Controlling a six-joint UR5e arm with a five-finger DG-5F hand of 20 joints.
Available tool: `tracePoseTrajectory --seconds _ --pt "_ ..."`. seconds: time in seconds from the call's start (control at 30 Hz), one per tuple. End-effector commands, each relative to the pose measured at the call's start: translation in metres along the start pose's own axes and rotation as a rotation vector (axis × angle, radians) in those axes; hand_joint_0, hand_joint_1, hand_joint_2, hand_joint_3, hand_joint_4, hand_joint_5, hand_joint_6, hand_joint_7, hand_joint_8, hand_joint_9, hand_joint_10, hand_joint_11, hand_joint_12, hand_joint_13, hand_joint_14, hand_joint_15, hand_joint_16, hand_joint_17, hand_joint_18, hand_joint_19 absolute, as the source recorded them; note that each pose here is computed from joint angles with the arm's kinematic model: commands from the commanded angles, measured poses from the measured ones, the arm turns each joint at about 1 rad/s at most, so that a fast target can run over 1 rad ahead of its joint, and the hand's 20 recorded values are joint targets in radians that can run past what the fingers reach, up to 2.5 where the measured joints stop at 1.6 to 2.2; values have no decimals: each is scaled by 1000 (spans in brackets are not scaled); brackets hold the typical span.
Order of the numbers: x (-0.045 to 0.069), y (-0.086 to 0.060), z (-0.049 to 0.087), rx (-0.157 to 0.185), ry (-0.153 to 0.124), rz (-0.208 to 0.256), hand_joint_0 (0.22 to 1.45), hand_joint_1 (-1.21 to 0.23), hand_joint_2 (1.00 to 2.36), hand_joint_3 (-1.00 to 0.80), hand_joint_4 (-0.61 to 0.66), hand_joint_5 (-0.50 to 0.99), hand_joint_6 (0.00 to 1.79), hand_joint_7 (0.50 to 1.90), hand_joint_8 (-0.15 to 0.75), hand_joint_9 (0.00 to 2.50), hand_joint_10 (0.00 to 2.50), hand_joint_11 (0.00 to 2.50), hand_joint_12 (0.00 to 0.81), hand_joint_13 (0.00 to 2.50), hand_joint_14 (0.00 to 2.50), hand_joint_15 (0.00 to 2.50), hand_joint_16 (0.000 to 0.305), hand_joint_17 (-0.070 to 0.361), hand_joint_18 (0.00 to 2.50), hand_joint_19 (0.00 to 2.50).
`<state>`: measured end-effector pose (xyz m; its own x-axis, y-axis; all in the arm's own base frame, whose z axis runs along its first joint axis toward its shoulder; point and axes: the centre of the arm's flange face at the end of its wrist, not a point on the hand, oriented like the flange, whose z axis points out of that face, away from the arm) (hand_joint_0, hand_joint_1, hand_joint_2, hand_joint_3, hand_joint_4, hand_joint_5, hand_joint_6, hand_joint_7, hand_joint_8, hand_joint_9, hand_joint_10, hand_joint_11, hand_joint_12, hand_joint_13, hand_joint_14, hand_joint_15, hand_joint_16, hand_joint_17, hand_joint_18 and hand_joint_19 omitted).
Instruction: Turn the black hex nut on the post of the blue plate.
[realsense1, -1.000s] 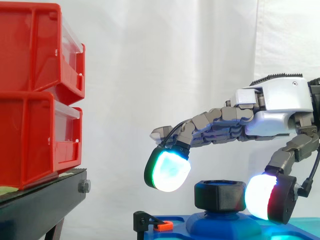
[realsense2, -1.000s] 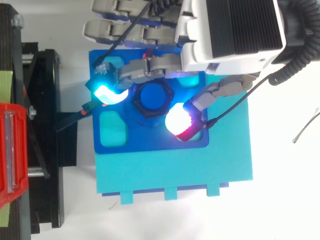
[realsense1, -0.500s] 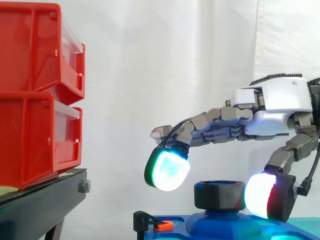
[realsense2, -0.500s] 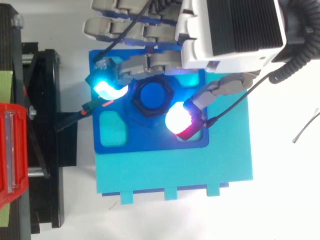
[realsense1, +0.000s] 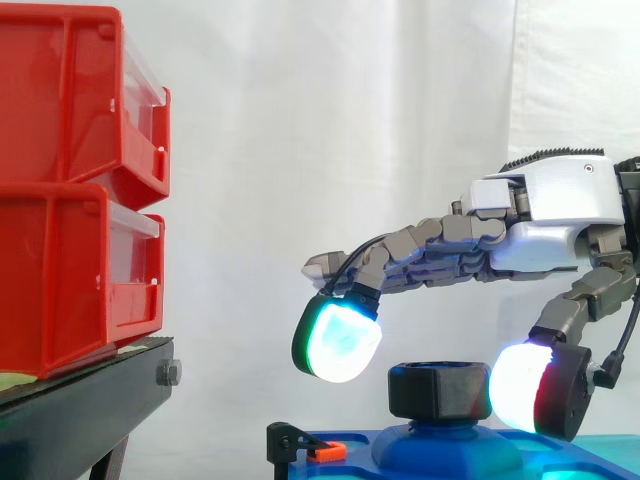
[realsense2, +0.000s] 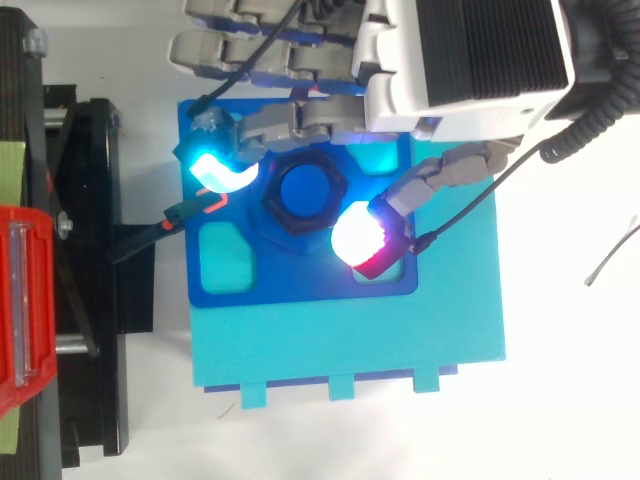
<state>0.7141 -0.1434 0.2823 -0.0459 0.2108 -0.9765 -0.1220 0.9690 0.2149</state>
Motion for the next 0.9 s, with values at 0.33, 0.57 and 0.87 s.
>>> tracePoseTrajectory --seconds 0.33,0.57,0.87 --pt "0 -2 -2 -12 10 0 366 -767 1000 -500 139 -286 502 742 180 0 0 0 368 0 0 0 58 130 0 7" --pt "0 -3 -4 -16 20 3 403 -739 1000 -500 139 -279 502 760 166 0 0 0 354 0 0 0 55 123 0 17" --pt "0 -5 -5 -20 22 2 471 -733 1000 -500 122 -273 503 767 147 0 0 0 328 0 0 0 49 110 0 23"
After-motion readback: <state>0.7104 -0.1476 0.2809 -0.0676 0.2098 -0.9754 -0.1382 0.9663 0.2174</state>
